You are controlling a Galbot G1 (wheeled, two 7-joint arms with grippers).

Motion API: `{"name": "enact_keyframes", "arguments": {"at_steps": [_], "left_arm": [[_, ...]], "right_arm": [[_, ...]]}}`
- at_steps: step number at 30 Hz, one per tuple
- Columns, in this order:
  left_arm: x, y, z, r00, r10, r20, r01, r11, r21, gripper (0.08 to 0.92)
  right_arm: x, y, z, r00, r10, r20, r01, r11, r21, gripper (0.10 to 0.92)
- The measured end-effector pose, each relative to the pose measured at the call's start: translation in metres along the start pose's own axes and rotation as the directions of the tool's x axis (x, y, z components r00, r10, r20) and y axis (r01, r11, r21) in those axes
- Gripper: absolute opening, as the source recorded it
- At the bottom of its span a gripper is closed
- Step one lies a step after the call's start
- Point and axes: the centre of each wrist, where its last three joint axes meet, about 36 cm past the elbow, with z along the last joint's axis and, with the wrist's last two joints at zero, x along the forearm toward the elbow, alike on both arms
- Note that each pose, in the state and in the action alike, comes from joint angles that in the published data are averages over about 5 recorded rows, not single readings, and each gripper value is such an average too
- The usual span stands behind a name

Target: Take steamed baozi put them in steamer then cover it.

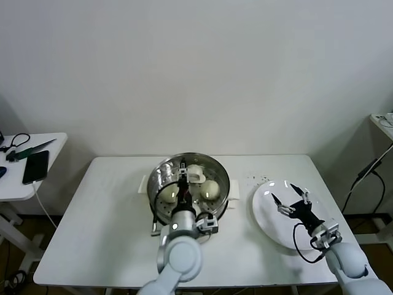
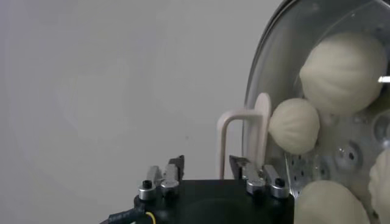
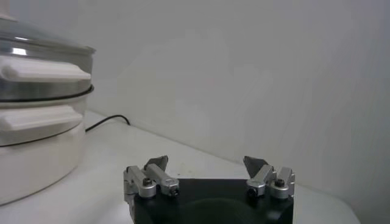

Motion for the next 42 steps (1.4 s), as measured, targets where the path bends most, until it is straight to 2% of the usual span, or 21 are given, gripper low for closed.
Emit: {"name": "enact_keyframes", "arguments": {"at_steps": [5,10,20,27,34,38,42], "left_arm": [[0.009,0.006,0.013,0.9999,-0.007,0.015,0.006,0.999,0.046,0.681],[0.019,0.012,0.027,0.9986,-0.013,0.051,0.007,0.994,0.113,0.801],[0.034,0.016,0.062,0.9882,-0.044,0.147,0.001,0.959,0.285,0.823],[0.041,0.012,0.092,0.9800,-0.073,0.185,-0.016,0.899,0.437,0.823],[0.041,0.003,0.134,0.9816,-0.093,0.167,-0.030,0.786,0.617,0.823],[0.041,-0.003,0.162,0.9878,-0.095,0.123,-0.024,0.690,0.723,0.823],[0.045,-0.011,0.192,0.9946,-0.085,0.060,0.002,0.586,0.810,0.823]], "right_arm": [[0.000,-0.002,-0.004,1.000,0.009,-0.013,-0.009,1.000,-0.004,0.823],[0.001,-0.005,-0.007,1.000,0.019,-0.021,-0.019,1.000,-0.011,0.823],[0.005,-0.009,-0.011,0.999,0.037,-0.025,-0.037,0.999,-0.036,0.823],[0.009,-0.006,-0.012,0.999,0.048,-0.012,-0.049,0.998,-0.049,0.823],[0.014,-0.001,-0.012,0.998,0.057,0.005,-0.057,0.997,-0.052,0.823],[0.017,0.002,-0.013,0.998,0.062,0.016,-0.061,0.997,-0.056,0.823],[0.021,0.006,-0.013,0.997,0.069,0.025,-0.067,0.996,-0.062,0.823]]}}
